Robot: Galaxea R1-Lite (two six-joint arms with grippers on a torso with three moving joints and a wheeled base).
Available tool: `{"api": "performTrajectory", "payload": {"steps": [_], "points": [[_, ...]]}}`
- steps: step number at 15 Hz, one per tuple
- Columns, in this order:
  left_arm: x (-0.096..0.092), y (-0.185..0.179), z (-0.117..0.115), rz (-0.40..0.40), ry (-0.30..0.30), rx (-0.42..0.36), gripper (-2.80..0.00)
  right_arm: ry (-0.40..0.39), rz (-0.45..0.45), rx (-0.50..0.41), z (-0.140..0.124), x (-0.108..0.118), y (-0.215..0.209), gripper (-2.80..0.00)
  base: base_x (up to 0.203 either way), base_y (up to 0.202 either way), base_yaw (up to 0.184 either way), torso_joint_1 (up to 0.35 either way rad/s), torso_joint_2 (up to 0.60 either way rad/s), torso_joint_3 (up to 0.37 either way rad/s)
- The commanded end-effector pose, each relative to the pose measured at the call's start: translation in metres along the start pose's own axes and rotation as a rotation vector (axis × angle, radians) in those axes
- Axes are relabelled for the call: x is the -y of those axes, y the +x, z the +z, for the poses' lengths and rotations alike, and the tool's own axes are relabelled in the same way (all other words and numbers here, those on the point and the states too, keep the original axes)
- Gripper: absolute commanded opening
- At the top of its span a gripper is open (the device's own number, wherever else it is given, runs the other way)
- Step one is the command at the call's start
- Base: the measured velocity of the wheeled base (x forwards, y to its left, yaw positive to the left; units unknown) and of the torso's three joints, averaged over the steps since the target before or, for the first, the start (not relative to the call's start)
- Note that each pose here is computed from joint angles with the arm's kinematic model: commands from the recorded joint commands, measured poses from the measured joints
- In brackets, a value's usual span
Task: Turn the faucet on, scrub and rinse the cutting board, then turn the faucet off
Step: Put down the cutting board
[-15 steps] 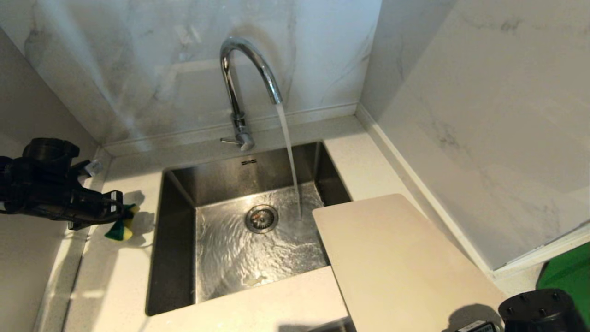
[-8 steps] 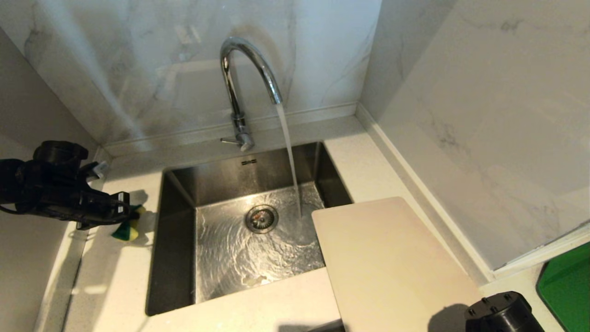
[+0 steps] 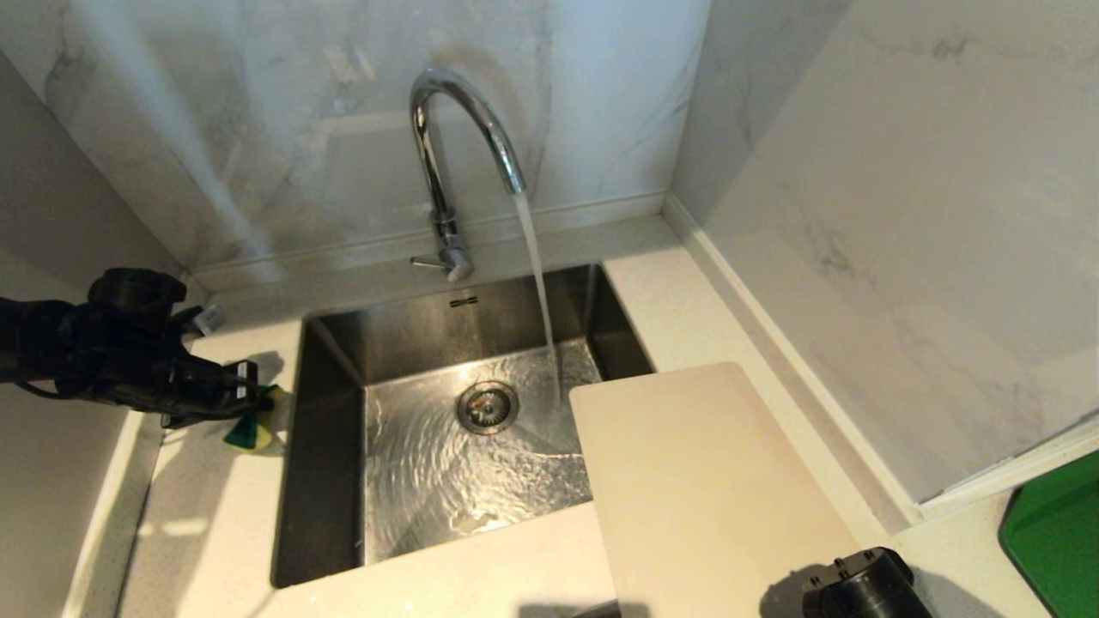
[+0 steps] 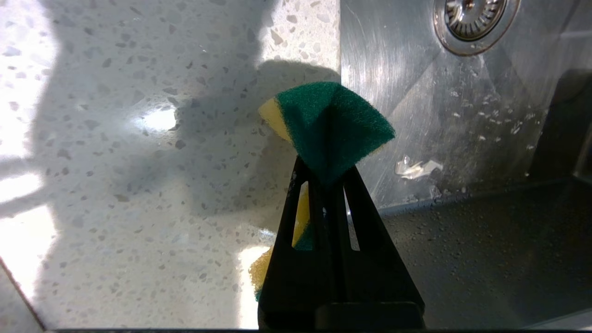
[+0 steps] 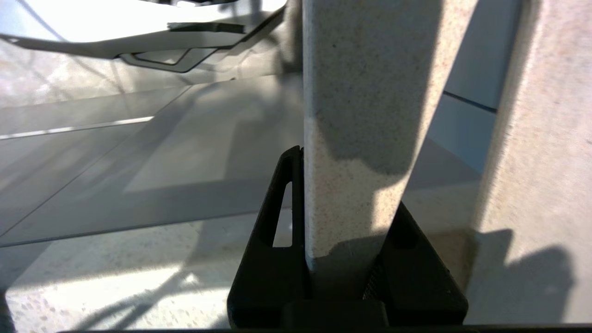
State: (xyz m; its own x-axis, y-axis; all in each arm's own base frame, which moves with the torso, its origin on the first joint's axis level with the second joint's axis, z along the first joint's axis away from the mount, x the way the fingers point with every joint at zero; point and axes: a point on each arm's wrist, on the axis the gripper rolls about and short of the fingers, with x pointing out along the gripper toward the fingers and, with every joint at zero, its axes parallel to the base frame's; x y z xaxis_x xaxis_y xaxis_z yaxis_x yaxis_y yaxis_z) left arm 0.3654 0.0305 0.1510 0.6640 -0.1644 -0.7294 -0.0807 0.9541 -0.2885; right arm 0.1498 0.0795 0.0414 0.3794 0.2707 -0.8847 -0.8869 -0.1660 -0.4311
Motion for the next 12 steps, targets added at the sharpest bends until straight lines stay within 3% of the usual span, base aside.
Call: {"api": "performTrajectory", "payload": {"steps": [1, 12], "points": [[-0.001, 0.007, -0.001, 0.0, -0.003, -0.015, -2.8, -0.003, 0.053, -0.014, -0.001, 0.001, 0.016, -2.8, 0.0, 0.0, 0.0, 0.0, 0.0, 0.0], [0.005, 0.026, 0.004, -0.01, -0.016, -0.023, -2.8, 0.024, 0.085, -0.025, -0.006, 0.015, 0.048, -2.8, 0.0, 0.0, 0.0, 0.0, 0.0, 0.0]]}}
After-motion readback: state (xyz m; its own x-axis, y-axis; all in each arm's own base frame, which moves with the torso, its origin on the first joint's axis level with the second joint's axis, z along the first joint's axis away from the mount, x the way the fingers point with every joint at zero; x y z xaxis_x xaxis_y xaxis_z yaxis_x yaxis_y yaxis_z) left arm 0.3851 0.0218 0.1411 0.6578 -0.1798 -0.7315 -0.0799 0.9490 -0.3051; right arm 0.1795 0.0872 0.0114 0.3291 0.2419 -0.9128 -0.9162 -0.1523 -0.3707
